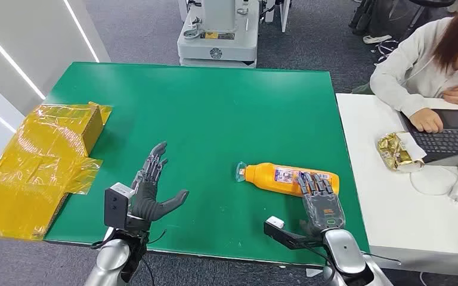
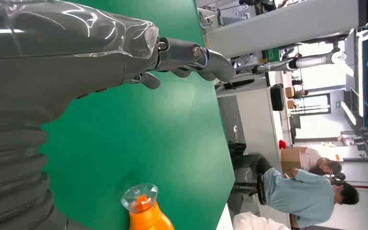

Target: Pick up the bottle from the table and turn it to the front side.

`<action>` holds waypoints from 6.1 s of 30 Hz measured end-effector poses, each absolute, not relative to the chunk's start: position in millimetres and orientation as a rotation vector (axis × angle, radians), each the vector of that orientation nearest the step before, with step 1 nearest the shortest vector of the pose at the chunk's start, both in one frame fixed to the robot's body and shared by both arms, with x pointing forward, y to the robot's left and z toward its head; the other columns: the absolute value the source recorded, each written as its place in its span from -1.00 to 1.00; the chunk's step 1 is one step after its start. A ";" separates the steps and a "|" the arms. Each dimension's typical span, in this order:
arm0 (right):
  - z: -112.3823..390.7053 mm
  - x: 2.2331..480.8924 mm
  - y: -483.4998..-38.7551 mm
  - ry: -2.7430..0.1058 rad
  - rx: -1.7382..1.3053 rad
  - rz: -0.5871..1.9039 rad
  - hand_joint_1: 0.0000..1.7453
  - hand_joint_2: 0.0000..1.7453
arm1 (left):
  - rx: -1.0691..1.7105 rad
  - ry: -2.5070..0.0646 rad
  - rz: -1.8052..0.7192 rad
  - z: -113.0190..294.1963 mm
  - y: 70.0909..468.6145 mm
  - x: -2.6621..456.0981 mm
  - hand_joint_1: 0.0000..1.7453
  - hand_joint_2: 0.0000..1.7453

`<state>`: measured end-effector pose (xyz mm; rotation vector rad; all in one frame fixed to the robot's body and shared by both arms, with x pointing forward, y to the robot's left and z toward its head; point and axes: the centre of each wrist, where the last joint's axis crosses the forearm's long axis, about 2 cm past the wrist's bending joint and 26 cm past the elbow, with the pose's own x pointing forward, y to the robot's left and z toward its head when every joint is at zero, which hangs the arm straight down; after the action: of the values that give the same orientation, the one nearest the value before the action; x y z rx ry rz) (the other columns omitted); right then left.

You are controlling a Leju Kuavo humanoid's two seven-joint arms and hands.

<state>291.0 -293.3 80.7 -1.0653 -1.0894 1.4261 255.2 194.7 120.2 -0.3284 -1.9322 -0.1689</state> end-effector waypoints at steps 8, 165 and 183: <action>85.8 302.4 -306.4 -1.284 -0.816 1.312 -1.00 1.00 | -0.340 -1.922 -0.174 117.2 194.6 258.6 -1.00 1.00; 126.8 395.0 -167.7 -1.924 -0.051 0.737 1.00 1.00 | -0.611 -2.016 -0.091 208.1 233.8 369.5 -1.00 1.00; 125.8 400.6 -191.5 -1.898 -0.102 0.641 1.00 1.00 | -0.628 -2.000 -0.097 197.1 235.3 355.6 -1.00 1.00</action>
<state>400.6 -191.5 125.8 -0.1024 -1.8975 0.6406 355.6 235.3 197.1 -0.6279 -1.9998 -0.0966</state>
